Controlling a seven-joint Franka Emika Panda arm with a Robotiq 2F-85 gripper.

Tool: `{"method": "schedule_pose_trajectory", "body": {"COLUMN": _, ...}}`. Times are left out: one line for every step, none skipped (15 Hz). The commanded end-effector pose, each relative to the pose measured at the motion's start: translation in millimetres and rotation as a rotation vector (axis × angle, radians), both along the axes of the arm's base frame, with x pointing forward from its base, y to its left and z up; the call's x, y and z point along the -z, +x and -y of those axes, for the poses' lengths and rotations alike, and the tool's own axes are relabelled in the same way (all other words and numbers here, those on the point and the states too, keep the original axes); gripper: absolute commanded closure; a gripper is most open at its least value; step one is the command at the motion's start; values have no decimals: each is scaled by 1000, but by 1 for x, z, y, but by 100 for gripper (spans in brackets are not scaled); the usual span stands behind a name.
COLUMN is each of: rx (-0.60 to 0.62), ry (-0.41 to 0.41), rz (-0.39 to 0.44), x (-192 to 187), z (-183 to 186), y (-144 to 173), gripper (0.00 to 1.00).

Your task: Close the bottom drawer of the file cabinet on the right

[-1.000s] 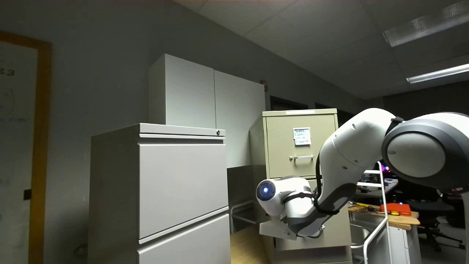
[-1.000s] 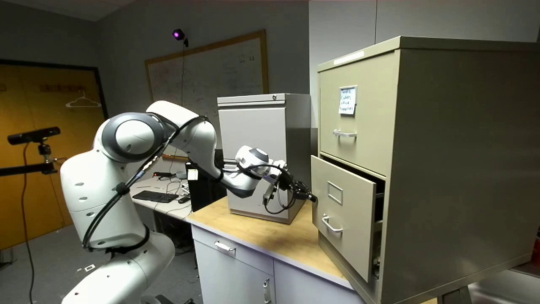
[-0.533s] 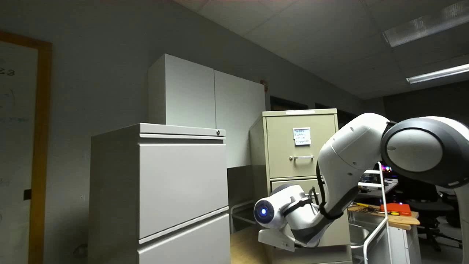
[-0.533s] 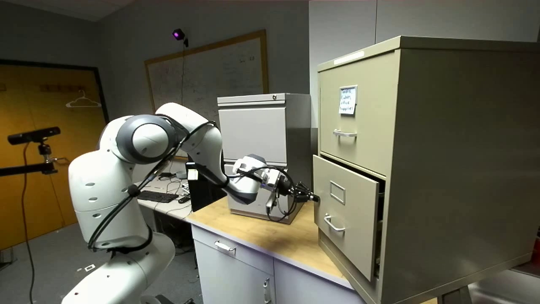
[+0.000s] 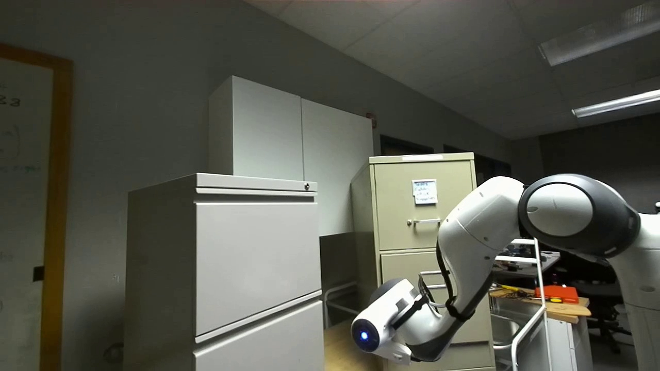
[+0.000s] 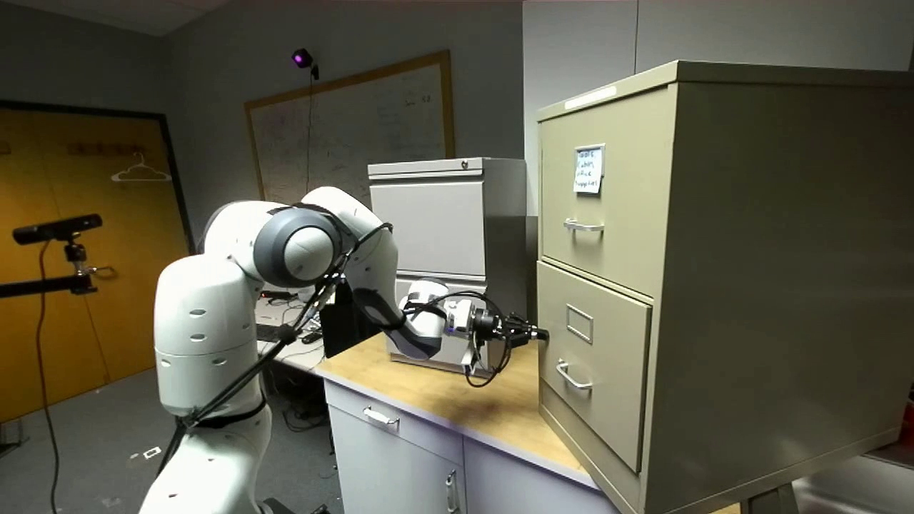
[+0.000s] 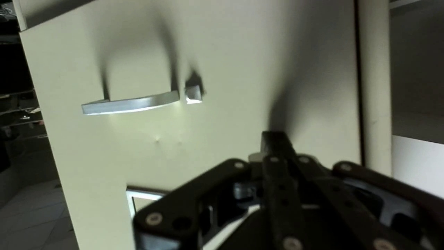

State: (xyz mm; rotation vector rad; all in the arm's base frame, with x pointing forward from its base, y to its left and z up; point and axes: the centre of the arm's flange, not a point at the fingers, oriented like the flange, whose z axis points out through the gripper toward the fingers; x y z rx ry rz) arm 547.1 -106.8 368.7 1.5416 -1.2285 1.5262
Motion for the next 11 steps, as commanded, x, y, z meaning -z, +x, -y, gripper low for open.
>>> {"method": "schedule_pose_trajectory", "body": {"rx": -41, "ry": -25, "rz": 65, "x": -34, "z": 32, "y": 61, "gripper": 100}}
{"method": "schedule_pose_trajectory", "body": {"rx": -44, "ry": -24, "rz": 63, "x": -34, "z": 32, "y": 62, "gripper": 100}}
{"method": "schedule_pose_trajectory", "body": {"rx": -47, "ry": -22, "rz": 60, "x": -34, "z": 34, "y": 63, "gripper": 100}}
{"method": "schedule_pose_trajectory", "body": {"rx": -52, "ry": -23, "rz": 58, "x": -34, "z": 35, "y": 64, "gripper": 100}}
{"method": "schedule_pose_trajectory", "body": {"rx": -52, "ry": -30, "rz": 55, "x": -34, "z": 37, "y": 65, "gripper": 100}}
{"method": "schedule_pose_trajectory", "body": {"rx": -54, "ry": -33, "rz": 51, "x": -33, "z": 38, "y": 66, "gripper": 100}}
{"method": "schedule_pose_trajectory", "body": {"rx": -55, "ry": -30, "rz": 50, "x": -34, "z": 38, "y": 67, "gripper": 100}}
{"method": "schedule_pose_trajectory", "body": {"rx": -60, "ry": -19, "rz": 50, "x": -35, "z": 38, "y": 65, "gripper": 100}}
{"method": "schedule_pose_trajectory", "body": {"rx": -68, "ry": -26, "rz": 41, "x": -36, "z": 39, "y": 64, "gripper": 100}}
{"method": "schedule_pose_trajectory", "body": {"rx": -66, "ry": -15, "rz": 43, "x": -37, "z": 39, "y": 62, "gripper": 100}}
{"method": "schedule_pose_trajectory", "body": {"rx": -67, "ry": -10, "rz": 42, "x": -37, "z": 39, "y": 60, "gripper": 100}}
